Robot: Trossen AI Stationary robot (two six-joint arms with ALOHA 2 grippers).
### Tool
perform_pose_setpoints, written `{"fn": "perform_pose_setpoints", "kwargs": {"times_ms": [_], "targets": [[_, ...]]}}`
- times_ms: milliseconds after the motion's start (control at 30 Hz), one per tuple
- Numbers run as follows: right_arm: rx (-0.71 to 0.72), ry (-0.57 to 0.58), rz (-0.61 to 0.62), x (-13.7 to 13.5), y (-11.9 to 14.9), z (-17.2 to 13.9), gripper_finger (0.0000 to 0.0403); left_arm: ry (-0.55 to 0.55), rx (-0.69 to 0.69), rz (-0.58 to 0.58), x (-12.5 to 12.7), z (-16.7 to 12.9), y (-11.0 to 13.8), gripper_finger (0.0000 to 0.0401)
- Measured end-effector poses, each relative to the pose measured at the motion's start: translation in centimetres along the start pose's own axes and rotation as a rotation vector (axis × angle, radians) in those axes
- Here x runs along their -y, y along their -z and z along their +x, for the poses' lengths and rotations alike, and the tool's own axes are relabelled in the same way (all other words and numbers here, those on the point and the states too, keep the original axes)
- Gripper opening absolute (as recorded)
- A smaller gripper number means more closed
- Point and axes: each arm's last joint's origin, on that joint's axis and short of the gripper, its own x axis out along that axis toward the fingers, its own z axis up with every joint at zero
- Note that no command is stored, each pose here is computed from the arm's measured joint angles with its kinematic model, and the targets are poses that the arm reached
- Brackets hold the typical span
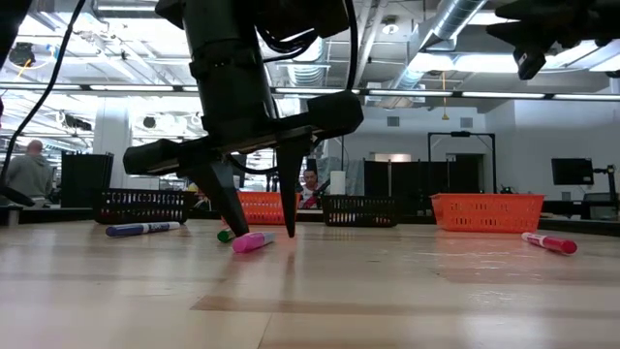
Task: Pick & Place Markers
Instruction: Put the small pink highlighter pen into the right black bin
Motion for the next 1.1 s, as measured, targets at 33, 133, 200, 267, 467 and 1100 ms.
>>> {"fn": "perform_pose_setpoints", "kwargs": {"times_ms": [33,133,200,267,467,1100], "targets": [[0.0,0.0,0.0,0.0,0.0,0.0,0.0108,0.0,0.0,0.0,0.0,0.0,0.0,0.0172],[0.003,0.001,0.0,0.0,0.0,0.0,0.0108,-0.001,-0.001,-0.003,0.0,0.1,-0.1,0.0172],[0.003,0.001,0.0,0.0,0.0,0.0,0.0108,-0.002,-0.005,-0.004,0.0,0.1,-0.1,0.0172],[0.003,0.001,0.0,0.0,0.0,0.0,0.0108,-0.002,-0.006,-0.004,0.0,0.1,-0.1,0.0172],[0.003,0.001,0.0,0.0,0.0,0.0,0.0108,-0.002,0.001,-0.004,0.0,0.2,-0.1,0.0172],[0.003,0.001,0.008,0.0,0.0,0.0,0.0108,0.028,-0.006,-0.047,0.6,0.5,-1.4,0.0051]]}}
